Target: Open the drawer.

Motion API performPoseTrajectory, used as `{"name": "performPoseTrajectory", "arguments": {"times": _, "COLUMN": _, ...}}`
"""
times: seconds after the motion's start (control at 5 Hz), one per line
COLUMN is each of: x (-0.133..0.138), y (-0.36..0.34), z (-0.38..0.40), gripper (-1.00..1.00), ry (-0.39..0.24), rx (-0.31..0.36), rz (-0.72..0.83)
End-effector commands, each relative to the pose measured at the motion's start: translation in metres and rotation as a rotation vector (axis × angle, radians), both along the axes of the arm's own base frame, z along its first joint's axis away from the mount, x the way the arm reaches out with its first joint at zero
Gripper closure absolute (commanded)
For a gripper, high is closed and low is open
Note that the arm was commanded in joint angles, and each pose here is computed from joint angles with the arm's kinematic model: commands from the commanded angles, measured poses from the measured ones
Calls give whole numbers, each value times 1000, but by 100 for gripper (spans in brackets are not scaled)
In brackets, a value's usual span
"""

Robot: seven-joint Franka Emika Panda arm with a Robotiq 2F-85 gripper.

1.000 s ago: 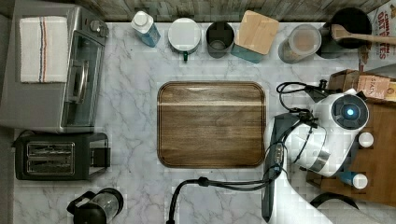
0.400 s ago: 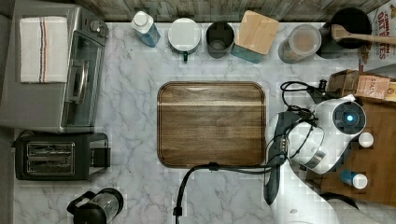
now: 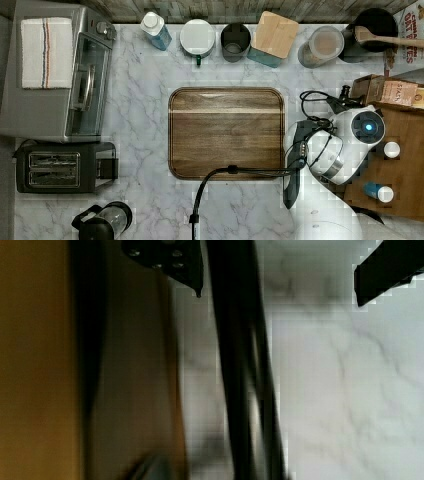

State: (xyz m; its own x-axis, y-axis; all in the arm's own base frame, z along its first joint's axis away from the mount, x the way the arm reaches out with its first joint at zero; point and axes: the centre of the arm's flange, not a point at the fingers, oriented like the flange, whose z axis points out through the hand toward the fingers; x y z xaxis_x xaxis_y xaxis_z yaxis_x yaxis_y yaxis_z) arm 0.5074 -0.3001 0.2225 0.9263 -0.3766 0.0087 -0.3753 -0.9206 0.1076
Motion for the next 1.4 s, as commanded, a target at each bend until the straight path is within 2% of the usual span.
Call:
{"name": "performPoseTrajectory", "arguments": {"times": 0.2, "x": 18, "y": 35, "z": 54, "gripper": -100, "ry": -72, "rx": 0, "rz": 33}}
{"name": "performPoseTrajectory", "arguments": {"times": 0.4, "x": 32, "y": 66, "z": 65, "gripper": -100, "ry": -94, "rx": 5, "rz": 134}}
{"name": "performPoseTrajectory", "arguments": {"times": 0.6, "x": 41, "y": 122, "z": 69, "gripper": -100, "ry": -122, "rx": 47, "rz": 236}}
{"name": "performPoseTrajectory", "arguments": {"times": 0.8, "x": 50, "y": 178, "z": 65, "gripper": -100, "ry": -132, "rx": 85, "rz": 275}}
{"name": "performPoseTrajectory", "arguments": {"times": 1.0, "x": 63, "y": 228, "z": 61, "gripper": -100, "ry": -122, "rx": 118, "rz": 270}}
{"name": "performPoseTrajectory", "arguments": {"times": 1.2, "x": 72, "y": 266, "z": 70, "gripper": -100, "ry": -64, "rx": 162, "rz": 252}}
{"name": "performPoseTrajectory", "arguments": {"times": 1.4, "x": 75, "y": 309, "z": 74, "gripper": -100, "ry": -82, "rx": 136, "rz": 216}}
